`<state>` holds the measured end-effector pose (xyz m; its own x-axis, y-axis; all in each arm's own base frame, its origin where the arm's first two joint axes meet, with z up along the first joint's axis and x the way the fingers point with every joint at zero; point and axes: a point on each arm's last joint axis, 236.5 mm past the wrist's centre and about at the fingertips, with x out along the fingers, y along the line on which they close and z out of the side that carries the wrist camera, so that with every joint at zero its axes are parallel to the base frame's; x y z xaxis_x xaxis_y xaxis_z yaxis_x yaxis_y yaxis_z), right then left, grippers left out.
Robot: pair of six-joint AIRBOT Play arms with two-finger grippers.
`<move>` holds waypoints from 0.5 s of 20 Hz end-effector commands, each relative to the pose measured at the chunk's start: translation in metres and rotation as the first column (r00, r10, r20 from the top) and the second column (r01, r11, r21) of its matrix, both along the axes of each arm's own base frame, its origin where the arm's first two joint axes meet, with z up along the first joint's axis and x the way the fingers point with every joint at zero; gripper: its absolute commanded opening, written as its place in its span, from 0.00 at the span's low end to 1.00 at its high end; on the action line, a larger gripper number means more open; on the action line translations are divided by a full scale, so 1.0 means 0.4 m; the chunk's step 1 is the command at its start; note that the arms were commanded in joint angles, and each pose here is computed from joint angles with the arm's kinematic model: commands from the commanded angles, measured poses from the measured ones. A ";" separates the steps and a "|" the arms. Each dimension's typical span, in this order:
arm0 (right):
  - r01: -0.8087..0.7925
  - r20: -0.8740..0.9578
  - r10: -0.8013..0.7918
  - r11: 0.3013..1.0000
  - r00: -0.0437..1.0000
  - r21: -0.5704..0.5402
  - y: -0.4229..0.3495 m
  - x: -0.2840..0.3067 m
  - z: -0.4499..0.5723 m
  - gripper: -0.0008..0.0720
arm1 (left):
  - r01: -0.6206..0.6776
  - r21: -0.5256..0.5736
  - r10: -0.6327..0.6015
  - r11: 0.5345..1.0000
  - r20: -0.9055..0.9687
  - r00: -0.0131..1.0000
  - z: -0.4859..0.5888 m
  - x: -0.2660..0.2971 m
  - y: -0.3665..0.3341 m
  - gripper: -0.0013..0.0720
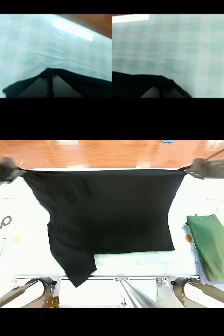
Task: Fold the shirts.
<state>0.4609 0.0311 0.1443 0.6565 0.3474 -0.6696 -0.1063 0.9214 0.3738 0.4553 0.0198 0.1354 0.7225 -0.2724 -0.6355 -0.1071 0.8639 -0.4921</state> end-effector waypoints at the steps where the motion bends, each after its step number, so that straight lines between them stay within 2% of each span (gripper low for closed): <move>1: 0.018 -0.021 -0.017 0.999 1.000 0.047 0.005 0.200 -0.195 0.05 | 0.005 -0.031 -0.008 1.000 -0.108 0.994 -0.271 0.177 -0.042 0.04; 5: 0.079 -0.088 -0.070 0.992 0.994 0.097 0.004 0.330 -0.307 0.05 | 0.030 -0.107 -0.053 0.994 -0.220 0.974 -0.397 0.286 -0.091 0.04; 10: 0.069 -0.167 -0.051 0.992 0.985 0.104 0.009 0.338 -0.376 0.05 | 0.121 -0.103 -0.145 0.987 -0.273 0.951 -0.410 0.259 -0.109 0.04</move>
<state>0.5929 0.0329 0.0149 0.6021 0.3770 -0.7038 -0.0002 0.8816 0.4720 0.5645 -0.0174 -0.0164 0.5347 -0.3843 -0.7526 -0.1663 0.8253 -0.5396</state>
